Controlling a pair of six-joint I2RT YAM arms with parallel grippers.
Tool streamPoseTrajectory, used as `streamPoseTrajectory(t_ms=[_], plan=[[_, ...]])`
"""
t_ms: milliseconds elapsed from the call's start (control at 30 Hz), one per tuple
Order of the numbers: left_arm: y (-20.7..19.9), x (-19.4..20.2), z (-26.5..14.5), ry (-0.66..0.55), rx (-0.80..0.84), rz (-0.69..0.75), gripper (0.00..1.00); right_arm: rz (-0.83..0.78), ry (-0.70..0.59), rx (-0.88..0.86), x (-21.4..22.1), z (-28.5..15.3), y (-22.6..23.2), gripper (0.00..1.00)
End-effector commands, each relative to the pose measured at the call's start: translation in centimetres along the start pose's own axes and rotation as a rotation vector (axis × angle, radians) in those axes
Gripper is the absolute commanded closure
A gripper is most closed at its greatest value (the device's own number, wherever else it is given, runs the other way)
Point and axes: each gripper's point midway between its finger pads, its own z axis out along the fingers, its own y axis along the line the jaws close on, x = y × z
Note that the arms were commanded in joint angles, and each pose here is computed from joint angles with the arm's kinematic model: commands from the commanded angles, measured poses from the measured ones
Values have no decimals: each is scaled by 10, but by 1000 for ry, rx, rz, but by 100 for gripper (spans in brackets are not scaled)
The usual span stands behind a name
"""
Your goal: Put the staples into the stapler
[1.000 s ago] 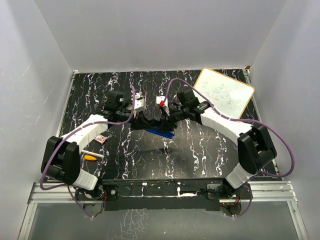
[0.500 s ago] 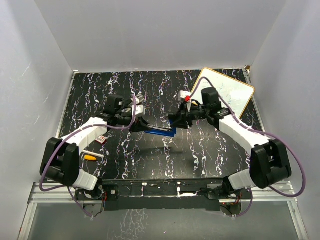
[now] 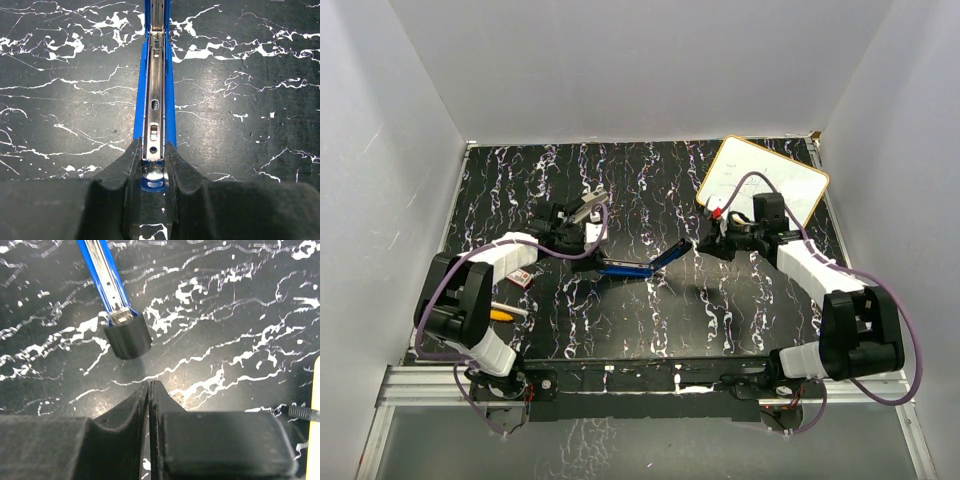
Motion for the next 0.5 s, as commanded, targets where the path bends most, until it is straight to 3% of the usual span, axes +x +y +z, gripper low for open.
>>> streamPoseTrajectory(t_ms=[0,133,233,467], plan=[[1,-4,7,0,20,74,100,-74,102,41,22,0,-16,92],[1,-4,12,8,25,67,100,-34,152,38,34,1,-18,89],[1,-4,14,11,19,59,100,3,142,51,22,-2,-19,79],[2,-10,16,26,-5,42,100,45,103,71,-40,0,2,27]])
